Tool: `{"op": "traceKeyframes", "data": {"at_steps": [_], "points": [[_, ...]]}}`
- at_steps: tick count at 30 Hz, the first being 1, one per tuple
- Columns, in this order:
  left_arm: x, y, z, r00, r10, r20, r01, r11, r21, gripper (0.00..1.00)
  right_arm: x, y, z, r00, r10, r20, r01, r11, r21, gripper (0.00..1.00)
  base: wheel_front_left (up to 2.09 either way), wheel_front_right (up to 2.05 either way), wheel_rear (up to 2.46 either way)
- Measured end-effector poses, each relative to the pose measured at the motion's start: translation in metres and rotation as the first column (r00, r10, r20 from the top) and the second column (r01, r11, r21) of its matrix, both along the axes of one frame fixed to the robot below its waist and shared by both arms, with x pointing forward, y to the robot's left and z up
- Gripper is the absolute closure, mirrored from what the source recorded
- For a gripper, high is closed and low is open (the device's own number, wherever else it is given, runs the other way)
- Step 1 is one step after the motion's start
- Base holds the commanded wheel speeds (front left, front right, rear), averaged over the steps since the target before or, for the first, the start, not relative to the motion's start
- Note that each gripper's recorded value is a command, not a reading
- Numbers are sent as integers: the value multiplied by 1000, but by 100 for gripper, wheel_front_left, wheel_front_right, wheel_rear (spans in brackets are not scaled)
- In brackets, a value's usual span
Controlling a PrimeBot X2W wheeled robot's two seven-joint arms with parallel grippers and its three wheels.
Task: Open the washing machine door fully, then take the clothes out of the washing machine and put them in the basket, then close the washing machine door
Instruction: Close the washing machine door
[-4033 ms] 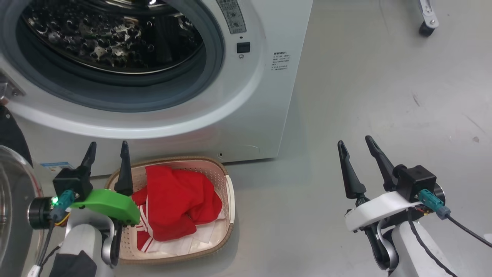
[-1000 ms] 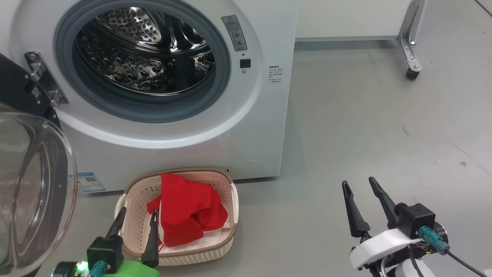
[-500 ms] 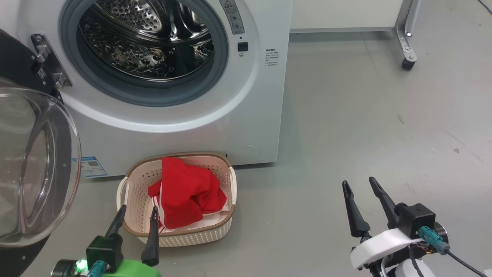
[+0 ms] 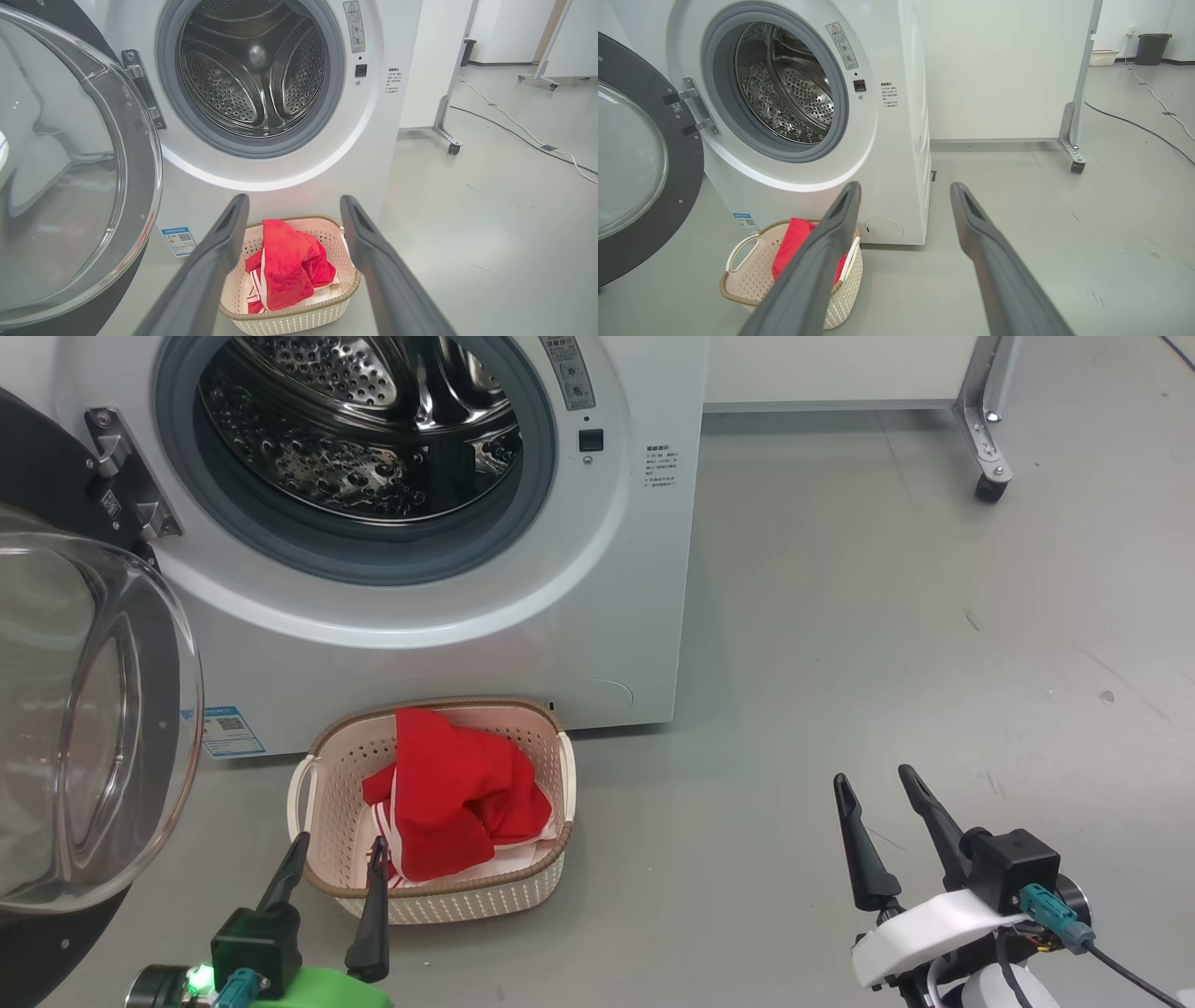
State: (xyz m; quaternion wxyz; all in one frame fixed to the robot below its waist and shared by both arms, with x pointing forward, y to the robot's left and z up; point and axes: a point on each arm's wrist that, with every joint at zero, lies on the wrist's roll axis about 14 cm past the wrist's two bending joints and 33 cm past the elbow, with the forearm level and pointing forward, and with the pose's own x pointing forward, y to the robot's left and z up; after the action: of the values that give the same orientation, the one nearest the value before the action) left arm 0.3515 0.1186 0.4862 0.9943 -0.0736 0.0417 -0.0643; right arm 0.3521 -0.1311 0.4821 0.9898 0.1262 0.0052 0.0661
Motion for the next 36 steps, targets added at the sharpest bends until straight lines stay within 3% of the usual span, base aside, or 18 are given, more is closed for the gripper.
{"op": "traceKeyframes", "data": {"at_steps": [19,36], "points": [[-6,7,0,1000,23,-6,-23,1000,3,0,6,2,2,1000,8,8,-8,1000,-4,0,0,0,0],[-34,78,4,965,262,8,-262,965,12,0,24,57,9,983,179,30,-179,984,-15,0,0,0,0]]}}
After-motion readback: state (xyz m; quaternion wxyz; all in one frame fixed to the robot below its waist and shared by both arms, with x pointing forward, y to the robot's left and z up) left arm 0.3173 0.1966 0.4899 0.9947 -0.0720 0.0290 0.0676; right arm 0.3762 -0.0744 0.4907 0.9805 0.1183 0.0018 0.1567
